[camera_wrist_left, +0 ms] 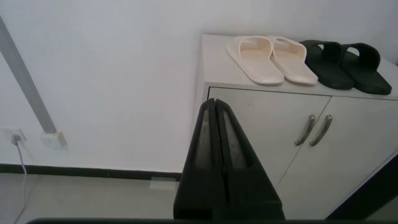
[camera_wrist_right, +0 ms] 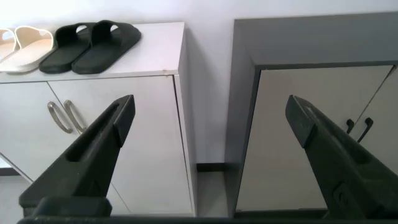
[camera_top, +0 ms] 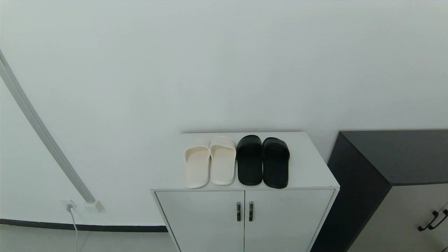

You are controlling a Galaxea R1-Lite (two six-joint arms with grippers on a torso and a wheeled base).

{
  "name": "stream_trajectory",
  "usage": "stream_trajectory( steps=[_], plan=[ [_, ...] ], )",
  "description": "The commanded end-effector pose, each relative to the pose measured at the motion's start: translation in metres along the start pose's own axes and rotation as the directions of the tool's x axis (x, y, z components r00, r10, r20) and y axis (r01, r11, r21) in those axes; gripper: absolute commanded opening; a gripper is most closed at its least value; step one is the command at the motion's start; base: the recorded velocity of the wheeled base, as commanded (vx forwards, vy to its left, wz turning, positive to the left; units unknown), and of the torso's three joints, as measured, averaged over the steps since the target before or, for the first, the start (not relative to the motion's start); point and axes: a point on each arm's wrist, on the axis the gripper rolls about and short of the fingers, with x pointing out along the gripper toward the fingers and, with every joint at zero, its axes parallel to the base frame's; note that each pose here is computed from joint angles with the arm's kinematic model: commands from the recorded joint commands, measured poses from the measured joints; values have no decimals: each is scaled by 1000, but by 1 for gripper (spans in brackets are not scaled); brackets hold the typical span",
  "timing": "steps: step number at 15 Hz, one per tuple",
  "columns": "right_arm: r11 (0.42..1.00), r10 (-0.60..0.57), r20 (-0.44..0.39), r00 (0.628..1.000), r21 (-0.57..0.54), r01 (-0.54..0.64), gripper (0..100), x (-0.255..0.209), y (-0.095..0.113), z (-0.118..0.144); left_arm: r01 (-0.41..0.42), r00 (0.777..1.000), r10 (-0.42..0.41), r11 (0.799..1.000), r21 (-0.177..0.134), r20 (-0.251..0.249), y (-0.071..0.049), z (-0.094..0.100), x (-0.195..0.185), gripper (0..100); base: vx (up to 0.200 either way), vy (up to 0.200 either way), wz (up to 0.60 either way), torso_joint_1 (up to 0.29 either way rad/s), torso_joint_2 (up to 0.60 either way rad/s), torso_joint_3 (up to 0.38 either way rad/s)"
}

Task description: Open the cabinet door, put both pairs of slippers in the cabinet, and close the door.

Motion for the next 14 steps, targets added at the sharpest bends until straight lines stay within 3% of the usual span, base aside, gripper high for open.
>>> stream_trajectory(
  steps=[1,9,10,11,12,14],
  plan=[
    [1000,1,0,1000,-1,-1,100,0,0,0,-1,1000,1,1000,-1,-1,0,0,0,0,0,0,0,0,0,0],
    [1000,-4,3,1000,-27,4,100,0,0,1,-1,1000,1,1000,9,-1,0,0,0,0,0,0,0,0,0,0],
    [1000,-2,60,998,-15,3,100,-3,0,14,-1,1000,1,1000,12,-1,0,0,0,0,0,0,0,0,0,0],
    [998,24,186,982,57,-35,100,-15,0,71,-1,1000,1,1000,12,-1,0,0,0,0,0,0,0,0,0,0],
    [995,57,122,991,71,-66,100,-10,-1,85,-1,1000,1,1000,16,-1,0,0,0,0,0,0,0,0,0,0],
    [988,154,-99,983,26,-152,100,19,1,70,-1,1000,1,1000,21,-3,0,0,0,0,0,0,0,0,0,0]
  ],
)
